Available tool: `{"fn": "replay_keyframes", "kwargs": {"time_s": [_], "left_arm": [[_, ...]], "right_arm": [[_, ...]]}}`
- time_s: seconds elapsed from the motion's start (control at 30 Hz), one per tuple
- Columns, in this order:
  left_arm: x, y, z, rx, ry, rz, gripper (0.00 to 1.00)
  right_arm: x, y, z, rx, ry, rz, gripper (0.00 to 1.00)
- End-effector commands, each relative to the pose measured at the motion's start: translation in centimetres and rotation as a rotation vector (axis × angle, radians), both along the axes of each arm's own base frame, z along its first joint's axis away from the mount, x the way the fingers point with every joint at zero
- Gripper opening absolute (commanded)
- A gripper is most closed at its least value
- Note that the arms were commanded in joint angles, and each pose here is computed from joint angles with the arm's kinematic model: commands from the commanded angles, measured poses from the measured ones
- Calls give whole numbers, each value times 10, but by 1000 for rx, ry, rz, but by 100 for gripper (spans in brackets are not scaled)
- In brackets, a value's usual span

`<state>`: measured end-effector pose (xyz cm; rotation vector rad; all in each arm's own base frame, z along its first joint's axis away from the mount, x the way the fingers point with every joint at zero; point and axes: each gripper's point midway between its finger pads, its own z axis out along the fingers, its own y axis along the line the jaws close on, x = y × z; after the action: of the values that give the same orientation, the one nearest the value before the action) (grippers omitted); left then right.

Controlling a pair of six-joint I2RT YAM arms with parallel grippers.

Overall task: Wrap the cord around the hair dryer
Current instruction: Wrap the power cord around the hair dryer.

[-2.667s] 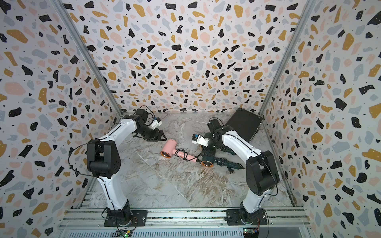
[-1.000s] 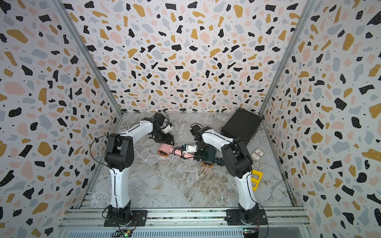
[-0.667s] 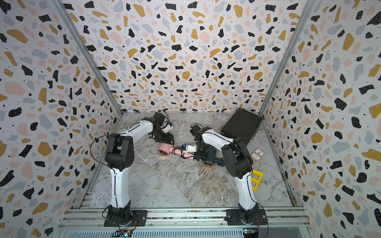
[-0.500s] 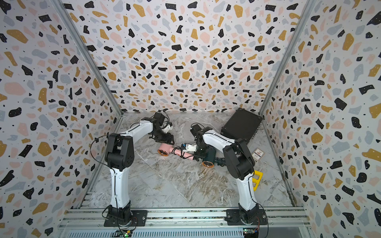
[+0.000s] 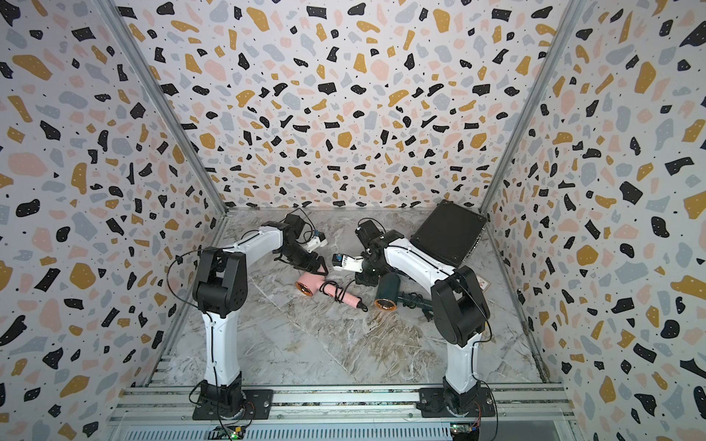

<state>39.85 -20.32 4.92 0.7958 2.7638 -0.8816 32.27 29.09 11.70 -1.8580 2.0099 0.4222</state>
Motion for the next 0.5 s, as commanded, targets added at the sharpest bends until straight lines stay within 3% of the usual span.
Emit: {"fn": "replay_keyframes", "kwargs": {"time_s": [0.0,0.13,0.47], "left_arm": [[-17,-16,41,-272,6,-37,0],[-7,-14,72,-487,-31,41,0],[27,-6,112,-867,-86,307,0]], "right_arm": [[3,-3,28,128,29,-53,4],[8,-11,33,222,69,-111,2],[22,-5,33,457,55,-258,0]]}}
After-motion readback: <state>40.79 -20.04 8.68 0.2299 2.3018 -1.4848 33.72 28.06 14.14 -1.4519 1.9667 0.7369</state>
